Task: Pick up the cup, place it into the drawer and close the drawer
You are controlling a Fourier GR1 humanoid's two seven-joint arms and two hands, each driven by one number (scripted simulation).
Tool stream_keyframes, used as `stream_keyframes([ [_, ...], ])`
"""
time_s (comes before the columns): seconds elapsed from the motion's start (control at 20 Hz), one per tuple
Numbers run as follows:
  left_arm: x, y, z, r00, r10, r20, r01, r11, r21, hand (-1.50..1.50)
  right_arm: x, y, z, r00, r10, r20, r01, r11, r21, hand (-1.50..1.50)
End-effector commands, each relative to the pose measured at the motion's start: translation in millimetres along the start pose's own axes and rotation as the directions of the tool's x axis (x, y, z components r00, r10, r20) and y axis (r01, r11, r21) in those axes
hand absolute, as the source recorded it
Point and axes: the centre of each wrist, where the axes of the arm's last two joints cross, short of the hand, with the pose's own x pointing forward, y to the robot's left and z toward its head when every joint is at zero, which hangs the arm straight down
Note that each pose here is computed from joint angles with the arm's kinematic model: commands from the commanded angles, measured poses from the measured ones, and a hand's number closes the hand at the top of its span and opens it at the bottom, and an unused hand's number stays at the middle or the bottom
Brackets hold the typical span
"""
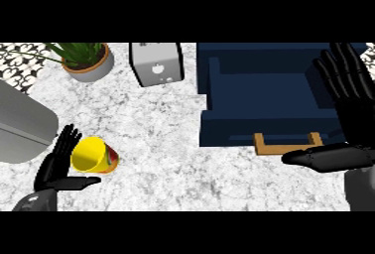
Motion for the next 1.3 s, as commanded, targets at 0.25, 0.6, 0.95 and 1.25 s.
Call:
stream_keyframes([
  [0.25,-9.2,-16.4,-3.9,0.995,0.039,0.09,-0.036,0.999,-0.033,-1.5,-2.0,9.1,-4.8,1.0,0.0,-0.005,0.0,1.0,0.0,-1.5],
  [0.6,-10.3,-25.9,-9.5,0.994,0.067,0.088,-0.061,0.996,-0.07,-1.5,2.8,-7.1,-2.4,1.0,0.013,-0.02,-0.013,1.0,0.007,-1.5],
  [0.95,-12.1,-41.8,-16.6,0.979,0.192,0.07,-0.18,0.972,-0.148,-1.5,3.8,-4.0,-1.9,1.0,-0.004,-0.012,0.004,1.0,0.016,-1.5],
  [1.25,-10.7,-50.0,-19.7,0.959,0.068,0.274,-0.041,0.994,-0.101,1.5,3.8,-2.5,-8.3,1.0,0.025,-0.011,-0.025,1.0,-0.005,-1.5],
])
